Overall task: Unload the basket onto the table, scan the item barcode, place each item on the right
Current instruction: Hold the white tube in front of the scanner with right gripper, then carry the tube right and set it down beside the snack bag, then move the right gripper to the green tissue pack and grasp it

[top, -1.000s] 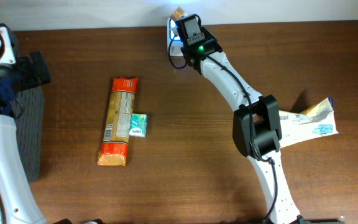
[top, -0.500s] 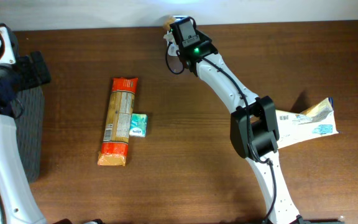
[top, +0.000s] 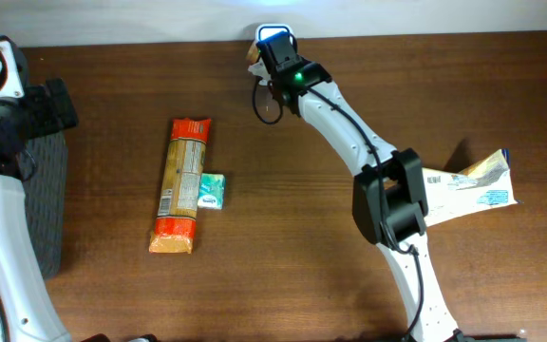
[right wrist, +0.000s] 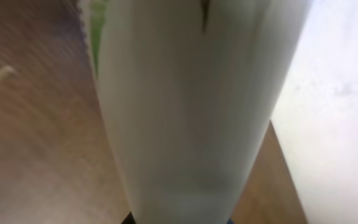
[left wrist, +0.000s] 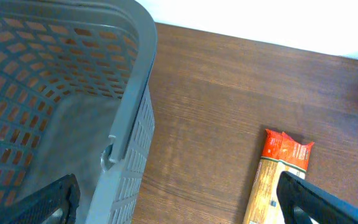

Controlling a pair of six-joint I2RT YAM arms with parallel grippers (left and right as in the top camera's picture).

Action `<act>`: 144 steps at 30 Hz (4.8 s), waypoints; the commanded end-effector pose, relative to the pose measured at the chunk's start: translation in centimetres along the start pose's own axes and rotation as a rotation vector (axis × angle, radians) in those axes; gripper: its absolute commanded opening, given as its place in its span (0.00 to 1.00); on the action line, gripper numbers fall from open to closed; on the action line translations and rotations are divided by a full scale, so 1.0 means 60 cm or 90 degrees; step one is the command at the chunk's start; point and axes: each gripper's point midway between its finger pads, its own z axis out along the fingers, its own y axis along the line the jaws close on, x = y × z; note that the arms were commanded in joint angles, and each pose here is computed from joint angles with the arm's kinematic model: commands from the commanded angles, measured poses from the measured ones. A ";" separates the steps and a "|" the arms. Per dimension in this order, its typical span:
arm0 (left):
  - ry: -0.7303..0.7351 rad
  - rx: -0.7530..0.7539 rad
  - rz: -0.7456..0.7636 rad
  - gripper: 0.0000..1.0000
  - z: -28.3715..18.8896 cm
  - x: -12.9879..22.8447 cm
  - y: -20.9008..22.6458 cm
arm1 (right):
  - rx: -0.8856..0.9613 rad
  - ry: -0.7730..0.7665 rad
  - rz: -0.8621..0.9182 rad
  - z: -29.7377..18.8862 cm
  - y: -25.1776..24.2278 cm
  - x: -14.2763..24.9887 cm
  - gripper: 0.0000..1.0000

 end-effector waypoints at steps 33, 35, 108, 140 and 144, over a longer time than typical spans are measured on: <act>-0.011 -0.005 0.009 0.99 -0.008 -0.007 0.004 | -0.264 0.512 0.452 -0.109 0.092 0.495 0.04; -0.011 -0.005 0.009 0.99 -0.008 -0.007 0.004 | -0.267 0.516 0.460 -0.102 0.085 0.517 0.04; -0.011 -0.005 0.009 0.99 -0.008 -0.007 0.004 | -0.530 0.127 0.559 -0.206 0.457 -0.007 0.32; -0.011 -0.005 0.009 0.99 -0.008 -0.007 0.004 | -0.534 0.131 0.553 -0.192 0.475 -0.007 0.33; -0.011 -0.005 0.009 0.99 -0.008 -0.007 0.004 | -0.536 0.128 0.547 -0.197 0.482 -0.010 0.34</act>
